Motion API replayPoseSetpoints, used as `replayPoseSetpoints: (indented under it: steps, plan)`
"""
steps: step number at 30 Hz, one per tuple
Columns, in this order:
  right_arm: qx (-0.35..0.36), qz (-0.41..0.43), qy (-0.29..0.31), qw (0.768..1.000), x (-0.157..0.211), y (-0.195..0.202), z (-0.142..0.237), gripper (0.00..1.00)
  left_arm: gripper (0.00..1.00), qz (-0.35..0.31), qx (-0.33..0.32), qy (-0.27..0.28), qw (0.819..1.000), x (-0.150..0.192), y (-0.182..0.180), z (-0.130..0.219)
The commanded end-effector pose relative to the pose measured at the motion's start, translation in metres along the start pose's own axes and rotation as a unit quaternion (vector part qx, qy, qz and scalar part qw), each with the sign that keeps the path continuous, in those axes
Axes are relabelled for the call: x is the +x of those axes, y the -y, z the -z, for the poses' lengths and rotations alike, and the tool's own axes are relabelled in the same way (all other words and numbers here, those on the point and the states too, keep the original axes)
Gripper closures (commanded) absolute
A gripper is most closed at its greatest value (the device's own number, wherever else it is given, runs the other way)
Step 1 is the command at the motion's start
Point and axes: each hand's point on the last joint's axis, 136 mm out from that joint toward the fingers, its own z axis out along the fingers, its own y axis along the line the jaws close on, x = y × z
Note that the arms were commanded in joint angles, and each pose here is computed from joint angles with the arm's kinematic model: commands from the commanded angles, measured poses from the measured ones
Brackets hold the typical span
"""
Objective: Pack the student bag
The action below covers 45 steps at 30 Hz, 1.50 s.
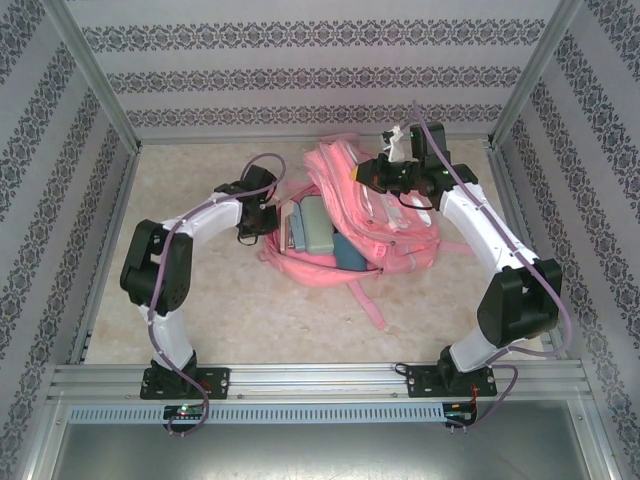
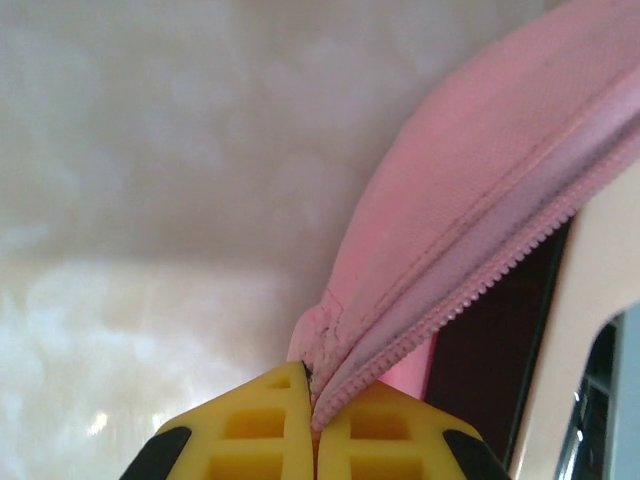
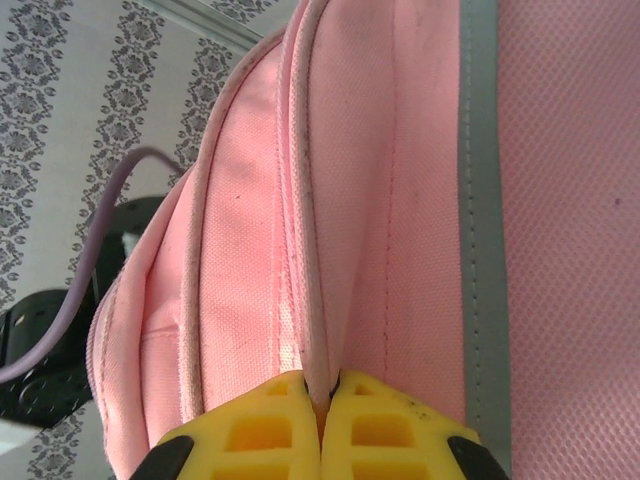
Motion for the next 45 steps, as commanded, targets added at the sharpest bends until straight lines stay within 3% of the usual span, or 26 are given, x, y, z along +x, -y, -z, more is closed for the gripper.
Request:
replayPoseSetpoints:
  steps: [1,9,14,16,17,21,25,28,32,35,37,39,43,45]
  plan:
    - [-0.012,0.058,0.059,0.996,-0.037,-0.019,0.026,1.00,1.00,0.010,0.031,-0.017,0.999,0.039,0.022,0.021]
    - [-0.021,0.063,0.070,0.995,-0.057,-0.015,0.035,1.00,0.99,0.015,0.044,-0.018,0.999,0.102,0.063,0.034]
    - [-0.023,0.058,0.069,0.996,-0.055,-0.013,0.036,1.00,0.65,0.011,0.028,0.000,1.000,0.096,0.062,0.041]
    - [-0.021,0.057,0.070,0.996,-0.052,-0.013,0.038,1.00,0.43,0.000,0.019,0.011,1.000,0.087,0.060,0.052]
    - [-0.020,0.057,0.071,0.996,-0.052,-0.012,0.039,1.00,0.37,-0.003,0.013,0.016,1.000,0.083,0.058,0.057]
    - [-0.022,0.060,0.070,0.996,-0.047,-0.013,0.040,1.00,0.26,0.007,0.004,0.041,0.999,0.055,0.047,0.077]
    - [-0.029,0.059,0.067,0.996,-0.045,-0.014,0.040,1.00,0.24,0.034,0.004,0.070,0.997,0.016,0.032,0.087]
    - [-0.035,0.059,0.064,0.996,-0.042,-0.016,0.040,1.00,0.16,0.055,-0.017,0.097,0.994,-0.018,0.016,0.088]
    - [-0.044,0.062,0.060,0.995,-0.040,-0.021,0.039,1.00,0.04,0.079,-0.043,0.105,0.990,-0.057,0.001,0.072]
    - [-0.046,0.063,0.058,0.995,-0.039,-0.023,0.037,1.00,0.02,0.075,-0.058,0.114,0.989,-0.084,0.000,0.058]
    - [-0.046,0.063,0.057,0.995,-0.038,-0.023,0.037,1.00,0.12,0.074,-0.060,0.106,0.990,-0.096,0.002,0.046]
    - [-0.046,0.061,0.056,0.995,-0.038,-0.023,0.036,1.00,0.13,0.060,-0.060,0.103,0.991,-0.107,0.005,0.032]
    - [-0.044,0.059,0.054,0.996,-0.037,-0.021,0.035,1.00,0.00,0.074,-0.096,0.068,0.990,-0.117,-0.009,0.003]
    - [-0.043,0.058,0.054,0.996,-0.038,-0.020,0.035,1.00,0.00,0.086,-0.098,0.060,0.990,-0.122,-0.009,-0.008]
